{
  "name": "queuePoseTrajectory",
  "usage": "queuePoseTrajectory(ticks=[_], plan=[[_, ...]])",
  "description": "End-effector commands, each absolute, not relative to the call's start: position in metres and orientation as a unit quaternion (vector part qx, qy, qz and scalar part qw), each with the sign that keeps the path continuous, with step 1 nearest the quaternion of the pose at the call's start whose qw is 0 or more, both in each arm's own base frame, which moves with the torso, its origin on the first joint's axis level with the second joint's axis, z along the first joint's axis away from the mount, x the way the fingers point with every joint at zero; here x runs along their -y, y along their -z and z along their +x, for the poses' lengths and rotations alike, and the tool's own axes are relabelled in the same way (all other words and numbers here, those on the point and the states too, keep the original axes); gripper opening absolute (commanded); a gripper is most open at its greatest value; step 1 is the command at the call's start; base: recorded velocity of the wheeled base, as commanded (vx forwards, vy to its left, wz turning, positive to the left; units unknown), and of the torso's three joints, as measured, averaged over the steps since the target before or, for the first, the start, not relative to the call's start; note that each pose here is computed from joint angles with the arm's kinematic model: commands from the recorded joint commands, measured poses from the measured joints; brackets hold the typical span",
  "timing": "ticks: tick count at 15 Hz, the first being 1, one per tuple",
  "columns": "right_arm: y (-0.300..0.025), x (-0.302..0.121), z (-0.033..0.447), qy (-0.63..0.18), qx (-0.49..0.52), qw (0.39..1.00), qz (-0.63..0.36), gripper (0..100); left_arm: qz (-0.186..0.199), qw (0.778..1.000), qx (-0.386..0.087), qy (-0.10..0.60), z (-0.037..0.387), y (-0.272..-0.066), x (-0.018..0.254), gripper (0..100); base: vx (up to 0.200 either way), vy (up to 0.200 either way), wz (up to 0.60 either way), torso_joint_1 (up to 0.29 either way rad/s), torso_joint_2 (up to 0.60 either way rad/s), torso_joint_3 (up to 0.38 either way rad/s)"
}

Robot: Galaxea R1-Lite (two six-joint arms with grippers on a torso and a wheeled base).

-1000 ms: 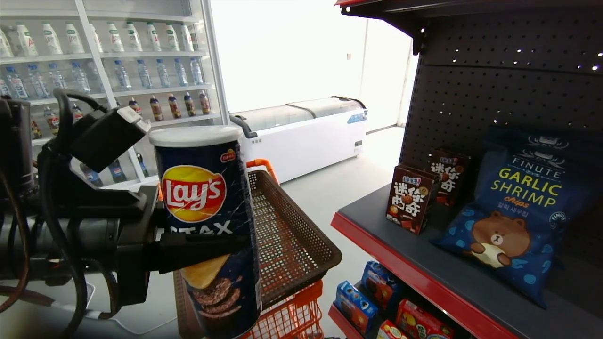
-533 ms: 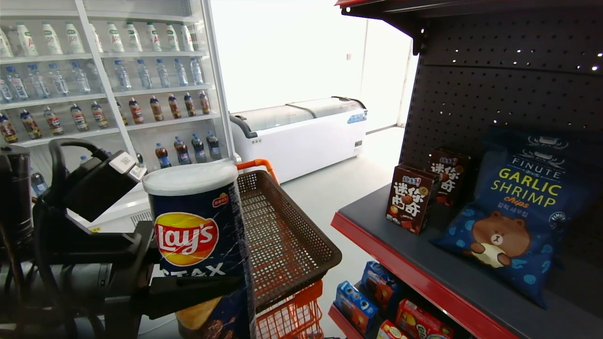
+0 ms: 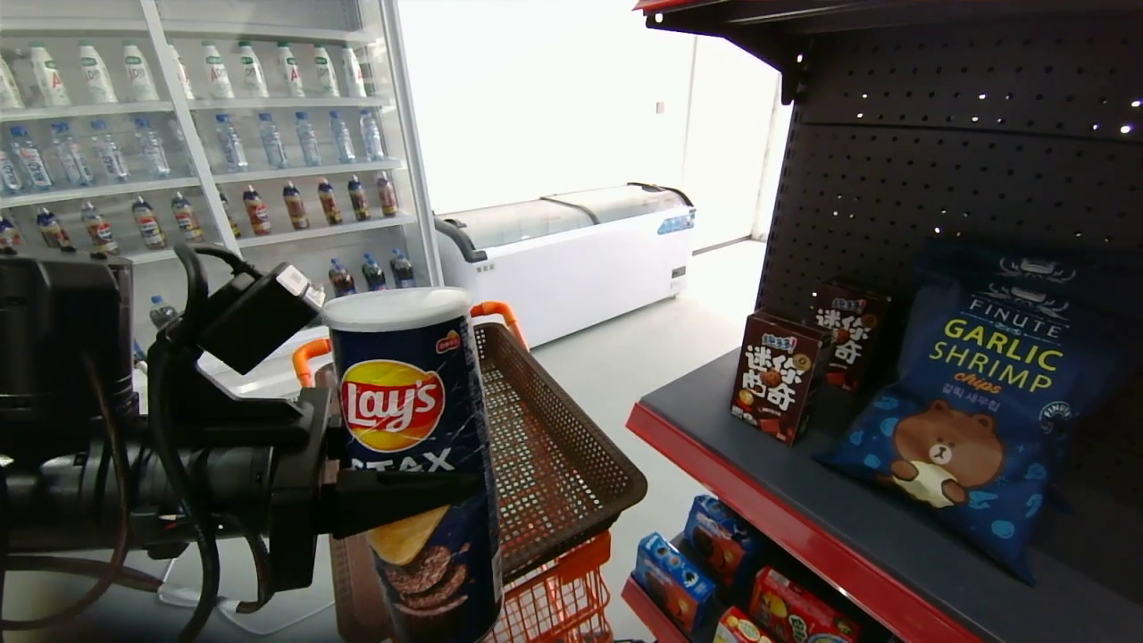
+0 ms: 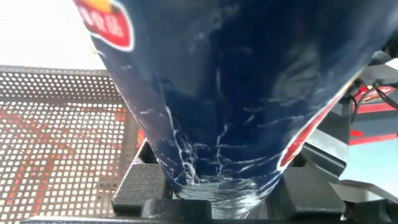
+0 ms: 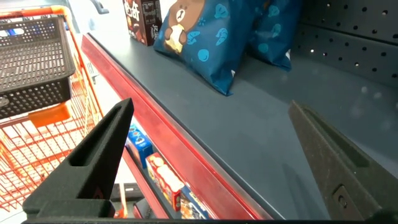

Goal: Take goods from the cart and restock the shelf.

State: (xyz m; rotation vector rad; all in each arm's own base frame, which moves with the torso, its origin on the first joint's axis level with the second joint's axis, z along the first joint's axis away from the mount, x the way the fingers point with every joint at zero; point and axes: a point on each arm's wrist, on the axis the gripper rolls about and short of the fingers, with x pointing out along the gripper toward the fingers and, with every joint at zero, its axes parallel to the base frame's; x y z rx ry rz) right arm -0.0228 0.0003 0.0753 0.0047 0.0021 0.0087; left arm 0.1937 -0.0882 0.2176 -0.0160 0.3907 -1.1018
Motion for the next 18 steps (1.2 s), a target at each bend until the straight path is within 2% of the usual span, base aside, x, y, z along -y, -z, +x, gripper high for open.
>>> queuePoseTrajectory(ticks=[1,18], plan=[[-0.075,0.0,-0.023,-0.005,-0.001,1.0,0.002,100,-0.008,0.833,-0.193,0.519,0.204,-0.215,0.092,0,0.0,0.0,-0.6,0.002,0.0,0.002],[-0.075,0.0,-0.023,-0.005,-0.001,1.0,0.002,100,-0.003,0.831,-0.188,0.523,0.222,-0.219,0.1,0,0.0,0.0,-0.6,0.0,0.0,0.002]])
